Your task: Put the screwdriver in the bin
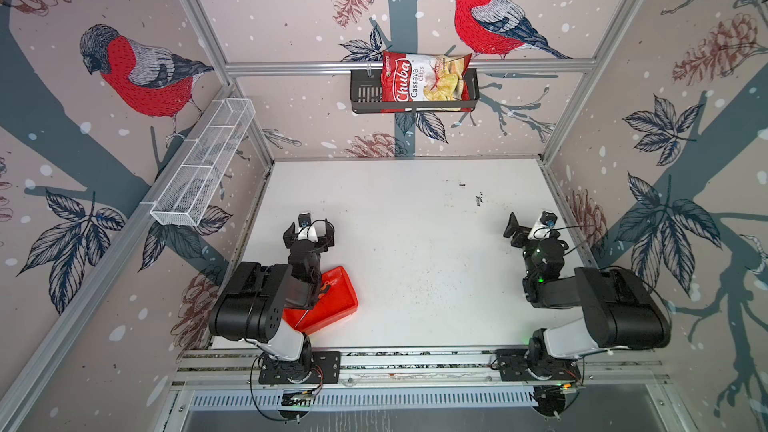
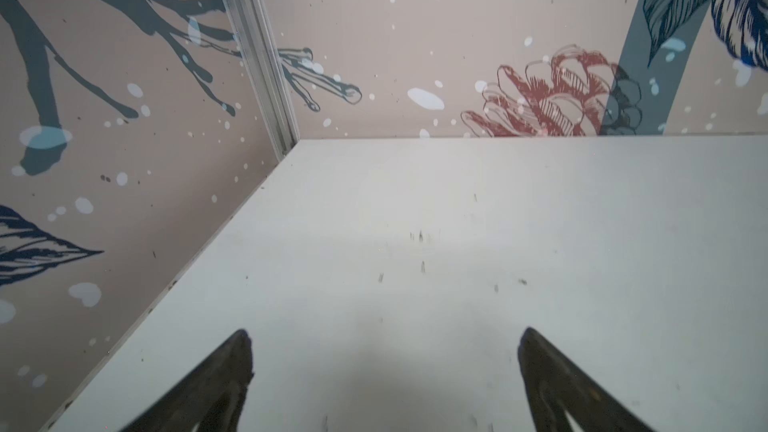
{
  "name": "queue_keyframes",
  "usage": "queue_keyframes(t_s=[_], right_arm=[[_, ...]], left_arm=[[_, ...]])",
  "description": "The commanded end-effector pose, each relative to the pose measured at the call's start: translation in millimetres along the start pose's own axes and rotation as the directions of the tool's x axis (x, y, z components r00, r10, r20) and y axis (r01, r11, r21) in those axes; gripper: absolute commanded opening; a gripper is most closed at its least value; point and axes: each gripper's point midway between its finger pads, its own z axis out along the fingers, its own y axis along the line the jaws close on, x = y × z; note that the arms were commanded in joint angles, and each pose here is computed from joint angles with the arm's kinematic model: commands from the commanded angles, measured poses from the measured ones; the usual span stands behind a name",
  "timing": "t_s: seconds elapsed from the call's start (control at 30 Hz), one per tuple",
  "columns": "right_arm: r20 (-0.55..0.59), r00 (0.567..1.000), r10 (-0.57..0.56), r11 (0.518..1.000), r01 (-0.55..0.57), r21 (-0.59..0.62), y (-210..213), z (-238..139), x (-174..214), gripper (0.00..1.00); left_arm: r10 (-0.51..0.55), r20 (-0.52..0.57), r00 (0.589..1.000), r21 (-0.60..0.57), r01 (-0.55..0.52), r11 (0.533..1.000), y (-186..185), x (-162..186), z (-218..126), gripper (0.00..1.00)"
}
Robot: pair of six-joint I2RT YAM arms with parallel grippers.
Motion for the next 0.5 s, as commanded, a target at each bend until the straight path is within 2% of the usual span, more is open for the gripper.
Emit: queue_keyframes(t_s=[0.0, 0.47], right_arm=[[-0.055, 0.998, -0.01, 1.0, 0.009, -0.016, 1.3, 3.7, 11.5, 1.0], [-0.056, 0.998, -0.01, 1.0, 0.009, -0.016, 1.6, 3.5, 11.4, 1.0]], left_arm=[[-0.037, 0.019, 0.999, 0.028, 0.036, 0.999, -2.4, -6.0, 2.9, 0.98], [-0.032, 0.019, 0.999, 0.024, 0.031, 0.999, -1.7, -5.2, 1.7, 0.98]])
